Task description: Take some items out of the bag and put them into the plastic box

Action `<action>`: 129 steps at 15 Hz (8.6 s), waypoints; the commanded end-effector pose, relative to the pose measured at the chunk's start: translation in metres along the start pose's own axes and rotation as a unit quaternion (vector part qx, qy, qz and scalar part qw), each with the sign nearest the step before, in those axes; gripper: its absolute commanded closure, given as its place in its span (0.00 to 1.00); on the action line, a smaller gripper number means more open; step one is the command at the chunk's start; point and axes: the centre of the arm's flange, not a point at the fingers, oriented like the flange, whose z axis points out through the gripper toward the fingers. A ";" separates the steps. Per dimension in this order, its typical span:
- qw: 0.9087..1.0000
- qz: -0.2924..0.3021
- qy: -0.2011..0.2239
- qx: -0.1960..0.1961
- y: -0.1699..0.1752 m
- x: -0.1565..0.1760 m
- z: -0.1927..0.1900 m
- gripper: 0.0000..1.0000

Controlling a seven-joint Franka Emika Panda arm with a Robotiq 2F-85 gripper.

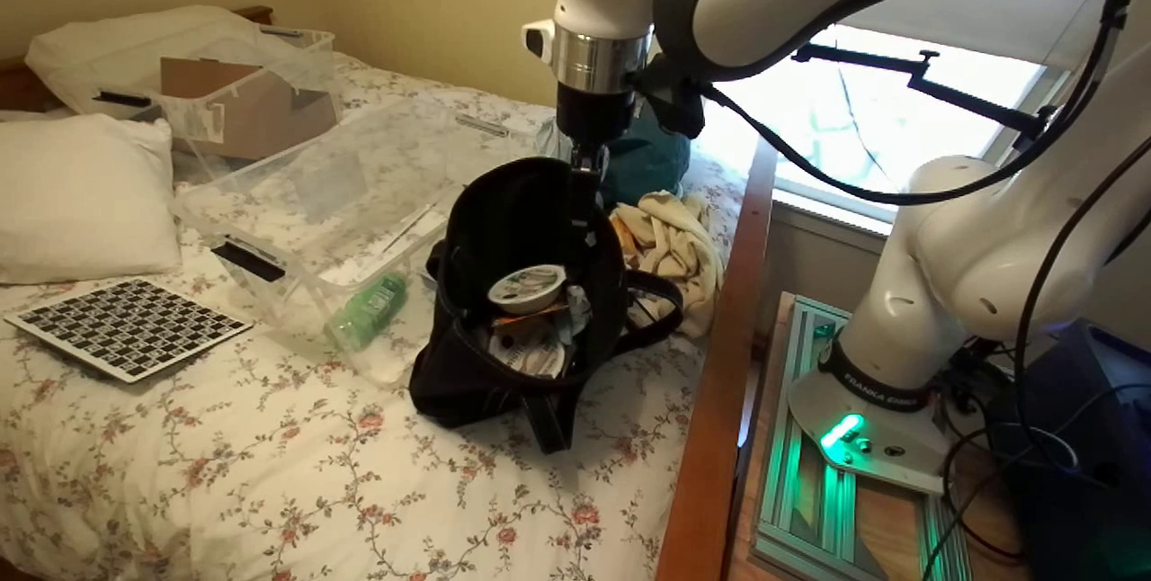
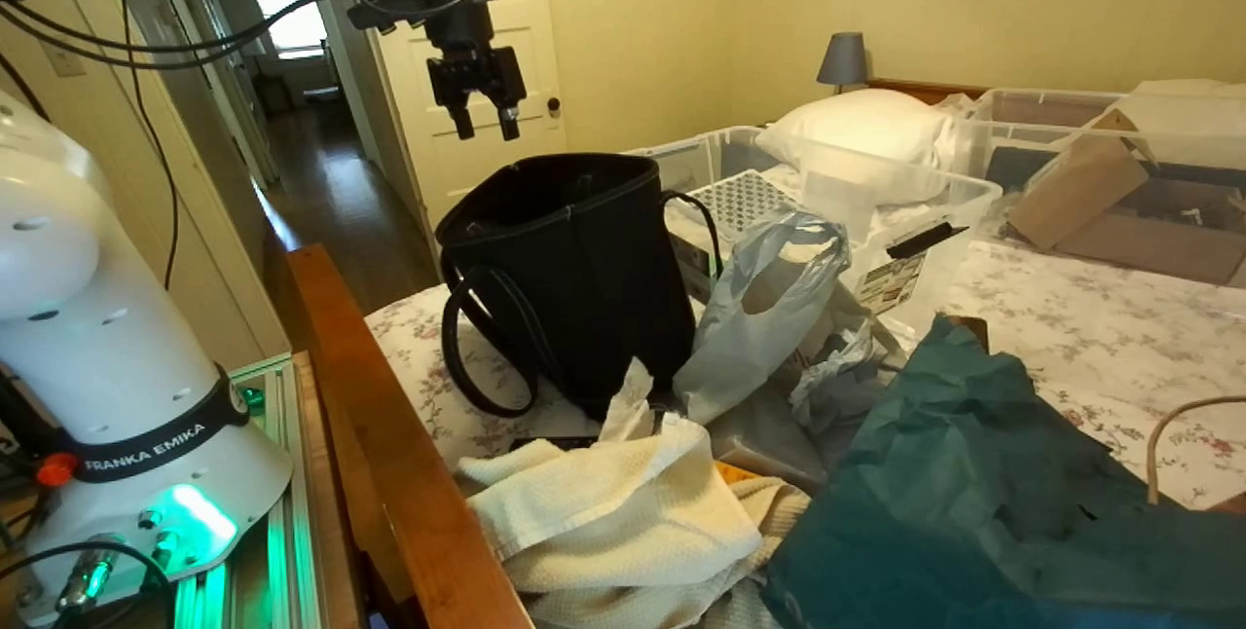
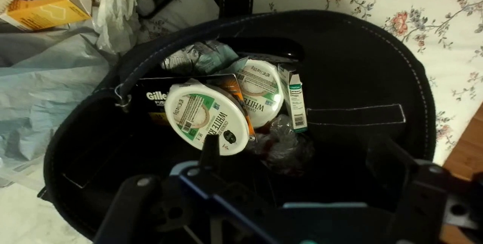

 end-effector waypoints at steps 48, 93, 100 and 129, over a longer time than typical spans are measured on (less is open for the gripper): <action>0.980 0.072 -0.043 -0.181 -0.009 0.091 0.272 0.10; 0.897 0.083 0.158 -0.404 -0.053 0.010 0.006 0.92; 0.886 0.073 0.193 -0.416 -0.048 0.010 -0.017 0.92; 0.908 -0.010 0.231 -0.350 -0.006 0.088 0.000 0.92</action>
